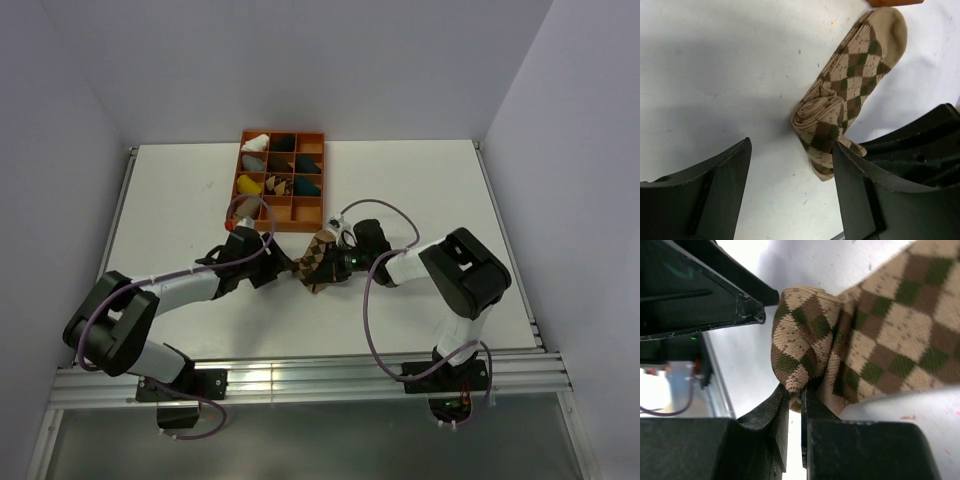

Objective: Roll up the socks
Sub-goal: Roll the sock at the center of the board.

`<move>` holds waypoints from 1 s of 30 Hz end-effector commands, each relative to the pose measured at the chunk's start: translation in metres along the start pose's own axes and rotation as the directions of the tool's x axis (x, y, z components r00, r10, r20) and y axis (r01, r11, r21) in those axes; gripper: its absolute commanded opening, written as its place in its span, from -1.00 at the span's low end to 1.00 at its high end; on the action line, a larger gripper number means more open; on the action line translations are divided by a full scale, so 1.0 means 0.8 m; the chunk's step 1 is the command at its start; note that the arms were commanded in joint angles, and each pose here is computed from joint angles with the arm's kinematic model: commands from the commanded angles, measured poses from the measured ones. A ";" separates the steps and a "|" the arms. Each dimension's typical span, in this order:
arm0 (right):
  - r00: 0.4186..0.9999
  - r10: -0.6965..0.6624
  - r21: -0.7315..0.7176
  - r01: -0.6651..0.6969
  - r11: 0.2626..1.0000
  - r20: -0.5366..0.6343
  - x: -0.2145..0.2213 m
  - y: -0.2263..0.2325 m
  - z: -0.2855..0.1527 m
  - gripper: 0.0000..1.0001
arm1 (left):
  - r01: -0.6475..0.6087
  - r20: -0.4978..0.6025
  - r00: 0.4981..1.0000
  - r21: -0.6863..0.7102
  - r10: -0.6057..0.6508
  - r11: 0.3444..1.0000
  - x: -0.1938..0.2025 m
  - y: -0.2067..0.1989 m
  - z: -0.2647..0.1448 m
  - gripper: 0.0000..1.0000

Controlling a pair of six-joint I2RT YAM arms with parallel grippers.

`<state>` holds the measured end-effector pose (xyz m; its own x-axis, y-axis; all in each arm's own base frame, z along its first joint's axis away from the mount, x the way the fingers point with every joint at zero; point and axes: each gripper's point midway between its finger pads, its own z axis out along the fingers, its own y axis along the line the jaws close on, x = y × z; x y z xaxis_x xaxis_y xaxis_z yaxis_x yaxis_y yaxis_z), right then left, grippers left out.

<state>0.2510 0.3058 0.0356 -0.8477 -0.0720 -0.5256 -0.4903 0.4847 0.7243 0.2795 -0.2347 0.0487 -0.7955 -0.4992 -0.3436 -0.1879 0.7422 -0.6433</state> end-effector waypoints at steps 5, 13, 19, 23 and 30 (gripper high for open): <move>0.988 0.155 -0.095 -0.152 0.984 0.026 0.005 -0.003 -0.017 -1.00 | 0.042 -0.005 0.999 0.106 -0.041 0.994 0.008 -0.031 0.001 0.39; 0.975 0.220 -0.070 -0.218 0.973 0.021 0.011 -0.016 -0.019 -1.00 | 0.086 -0.020 0.996 0.137 -0.084 0.987 0.023 -0.047 0.012 0.35; 0.965 0.263 -0.075 -0.262 0.962 0.003 0.017 -0.024 -0.017 -1.00 | 0.099 -0.017 0.995 0.092 -0.097 0.991 0.028 -0.039 0.028 0.33; 0.960 0.280 -0.064 -0.279 0.958 0.001 0.018 -0.030 -0.016 -1.00 | 0.108 -0.027 0.994 0.066 -0.107 0.992 0.033 -0.029 0.038 0.27; 0.959 0.285 -0.041 -0.284 0.958 0.006 0.018 -0.037 -0.018 -1.00 | 0.088 -0.051 0.995 0.032 -0.086 0.996 0.039 -0.023 0.051 0.03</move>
<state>0.2512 0.2855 0.0300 -0.9368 0.0653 -0.3437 -0.2913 0.3983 0.8698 0.2786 -0.2845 0.0367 -0.8031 -0.5455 -0.2398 -0.2185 0.6440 -0.7332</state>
